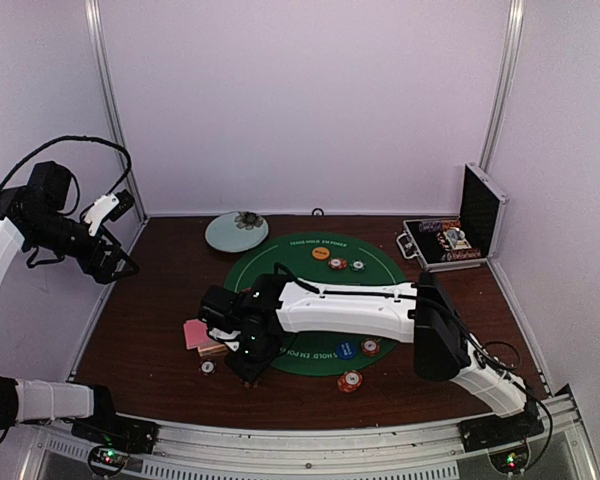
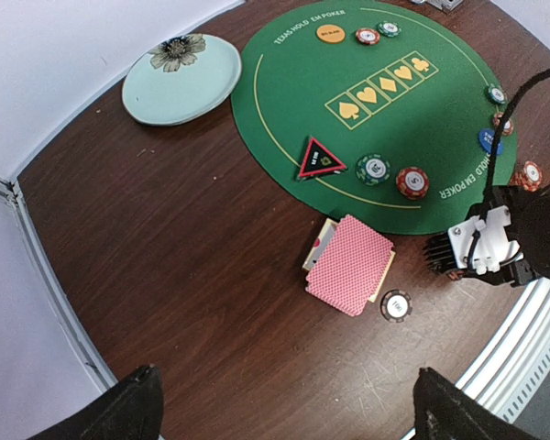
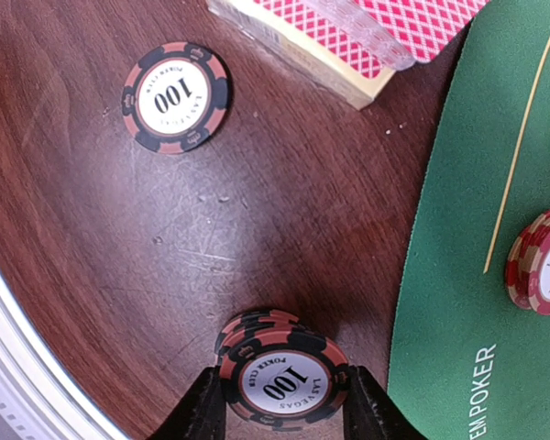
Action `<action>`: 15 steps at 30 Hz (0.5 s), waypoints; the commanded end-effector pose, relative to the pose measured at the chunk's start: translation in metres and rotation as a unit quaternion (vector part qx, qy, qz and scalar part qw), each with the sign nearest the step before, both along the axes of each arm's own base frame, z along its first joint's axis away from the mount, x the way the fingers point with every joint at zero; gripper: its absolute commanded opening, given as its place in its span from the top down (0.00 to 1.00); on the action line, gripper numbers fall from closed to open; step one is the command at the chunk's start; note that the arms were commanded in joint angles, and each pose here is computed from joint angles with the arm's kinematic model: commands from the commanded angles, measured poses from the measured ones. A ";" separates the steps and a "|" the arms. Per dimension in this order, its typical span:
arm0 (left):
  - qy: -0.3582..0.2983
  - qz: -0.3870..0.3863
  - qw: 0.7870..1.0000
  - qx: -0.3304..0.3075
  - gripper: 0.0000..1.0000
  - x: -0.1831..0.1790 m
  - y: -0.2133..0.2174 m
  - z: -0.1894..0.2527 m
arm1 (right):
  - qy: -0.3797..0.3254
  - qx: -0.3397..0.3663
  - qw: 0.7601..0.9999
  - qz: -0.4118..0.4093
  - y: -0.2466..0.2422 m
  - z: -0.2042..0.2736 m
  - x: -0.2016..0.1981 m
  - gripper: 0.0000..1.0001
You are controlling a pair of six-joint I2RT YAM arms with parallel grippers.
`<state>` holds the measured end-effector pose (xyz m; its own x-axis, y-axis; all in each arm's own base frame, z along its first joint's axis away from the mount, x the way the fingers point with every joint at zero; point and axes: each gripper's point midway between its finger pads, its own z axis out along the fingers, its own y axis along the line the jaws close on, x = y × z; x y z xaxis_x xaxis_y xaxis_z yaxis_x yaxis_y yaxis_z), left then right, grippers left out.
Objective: Distribute texas hold em gaming equipment
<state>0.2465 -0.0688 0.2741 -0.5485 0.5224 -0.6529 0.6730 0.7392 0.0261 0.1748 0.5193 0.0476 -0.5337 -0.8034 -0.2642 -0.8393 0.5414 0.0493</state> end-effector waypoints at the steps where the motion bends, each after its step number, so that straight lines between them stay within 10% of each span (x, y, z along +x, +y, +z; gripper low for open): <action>1: -0.012 -0.003 1.000 0.002 0.02 -0.001 0.001 0.005 | -0.004 0.007 1.000 0.004 0.003 0.010 -0.002 0.64; 15: -0.015 -0.001 1.000 0.004 0.02 -0.001 0.002 0.006 | -0.038 0.065 0.997 -0.014 0.010 0.076 0.012 0.74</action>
<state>0.2466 -0.0687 0.2741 -0.5485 0.5229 -0.6525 0.6729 0.7393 0.0269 0.1783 0.5260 0.0664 -0.5324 -0.7913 -0.3007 -0.8377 0.5435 0.0529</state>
